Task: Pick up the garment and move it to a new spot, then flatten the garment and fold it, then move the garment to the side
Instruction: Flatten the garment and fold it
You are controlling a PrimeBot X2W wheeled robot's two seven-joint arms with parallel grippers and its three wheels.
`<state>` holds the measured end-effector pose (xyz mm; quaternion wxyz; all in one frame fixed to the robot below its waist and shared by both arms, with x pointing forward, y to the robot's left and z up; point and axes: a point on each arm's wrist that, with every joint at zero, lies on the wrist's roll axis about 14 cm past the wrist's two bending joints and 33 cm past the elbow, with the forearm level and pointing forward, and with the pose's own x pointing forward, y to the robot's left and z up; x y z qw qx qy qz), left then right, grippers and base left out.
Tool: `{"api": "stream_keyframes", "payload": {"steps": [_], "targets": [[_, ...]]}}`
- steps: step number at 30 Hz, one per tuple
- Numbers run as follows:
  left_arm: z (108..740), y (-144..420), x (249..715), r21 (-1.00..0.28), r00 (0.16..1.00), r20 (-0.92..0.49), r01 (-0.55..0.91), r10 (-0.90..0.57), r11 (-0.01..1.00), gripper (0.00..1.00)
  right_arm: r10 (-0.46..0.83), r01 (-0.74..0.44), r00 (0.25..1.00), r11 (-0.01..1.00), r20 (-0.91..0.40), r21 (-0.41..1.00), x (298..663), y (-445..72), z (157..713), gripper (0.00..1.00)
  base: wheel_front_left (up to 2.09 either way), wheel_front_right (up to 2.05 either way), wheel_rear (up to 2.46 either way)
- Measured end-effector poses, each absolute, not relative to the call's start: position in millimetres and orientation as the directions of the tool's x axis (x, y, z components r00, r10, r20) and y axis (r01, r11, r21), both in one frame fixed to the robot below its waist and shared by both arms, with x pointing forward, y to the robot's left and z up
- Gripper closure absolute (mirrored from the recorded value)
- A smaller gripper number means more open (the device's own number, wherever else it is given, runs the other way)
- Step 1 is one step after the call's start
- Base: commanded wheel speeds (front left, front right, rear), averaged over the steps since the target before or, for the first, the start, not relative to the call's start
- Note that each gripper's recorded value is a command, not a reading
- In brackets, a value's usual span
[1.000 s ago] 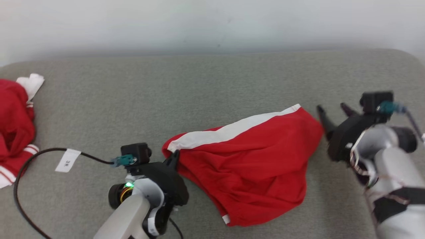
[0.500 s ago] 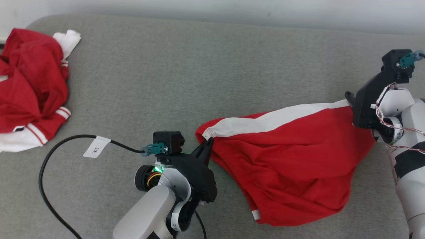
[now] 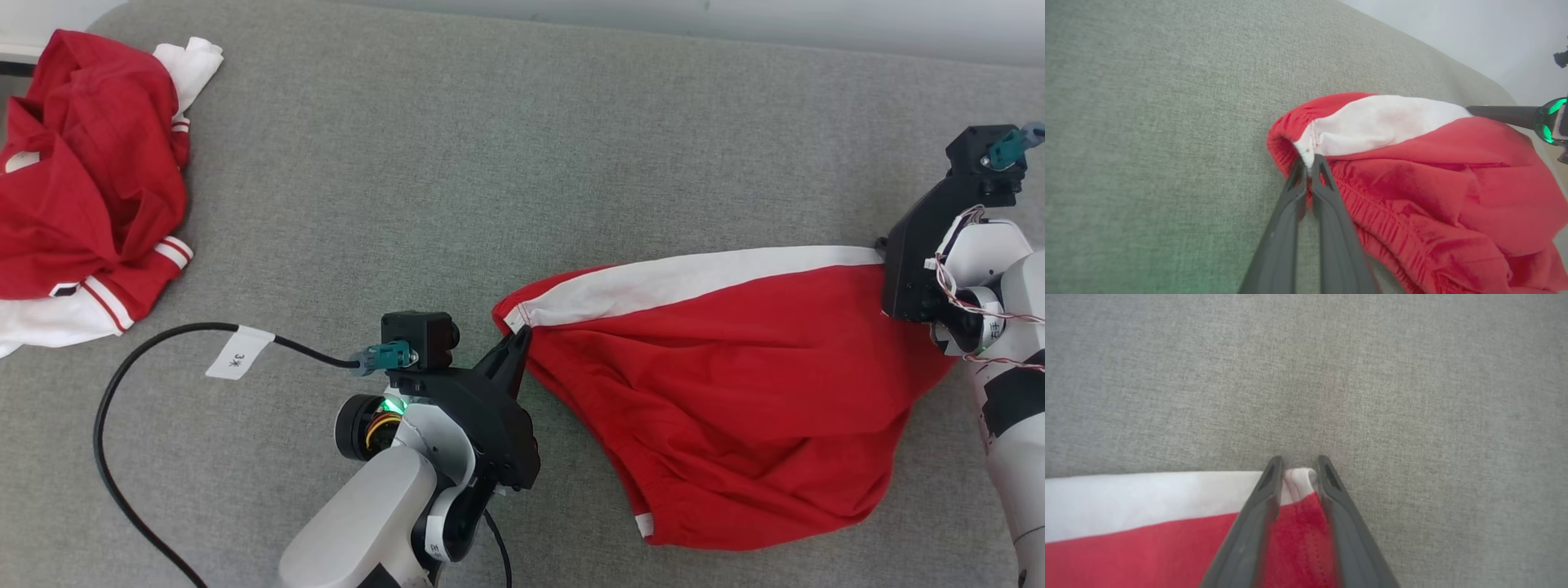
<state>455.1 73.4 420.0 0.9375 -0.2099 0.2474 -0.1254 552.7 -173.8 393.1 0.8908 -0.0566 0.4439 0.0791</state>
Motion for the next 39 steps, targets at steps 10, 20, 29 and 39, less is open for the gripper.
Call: {"api": "stream_keyframes", "payload": {"steps": [10, 20, 29, 39], "targets": [[425, 72, 454, -0.450, 0.848, -0.405, 0.141, -0.342, 0.882, 1.00, 0.056, -0.193, 0.617, 0.978, -0.785, -0.083, 548, -186, 403, 0.00, 0.00, 0.00, 0.00], [422, 73, 451, -0.453, 0.845, -0.412, 0.133, -0.340, 0.881, 1.00, 0.063, -0.237, 0.541, 0.968, -0.839, -0.081, 537, -175, 391, 1.00, 0.00, 0.00, 0.00], [465, 91, 490, -0.413, 0.923, -0.250, 0.170, -0.291, 0.895, 1.00, 0.135, -0.238, 0.778, 0.967, -0.614, -0.089, 576, -165, 443, 1.00, 0.00, 0.00, 0.00], [568, 104, 577, -0.277, 0.963, 0.032, 0.267, -0.269, 0.923, 1.00, 0.233, -0.246, 0.966, 0.963, -0.116, -0.109, 627, -147, 553, 1.00, 0.00, 0.00, 0.00]]}}
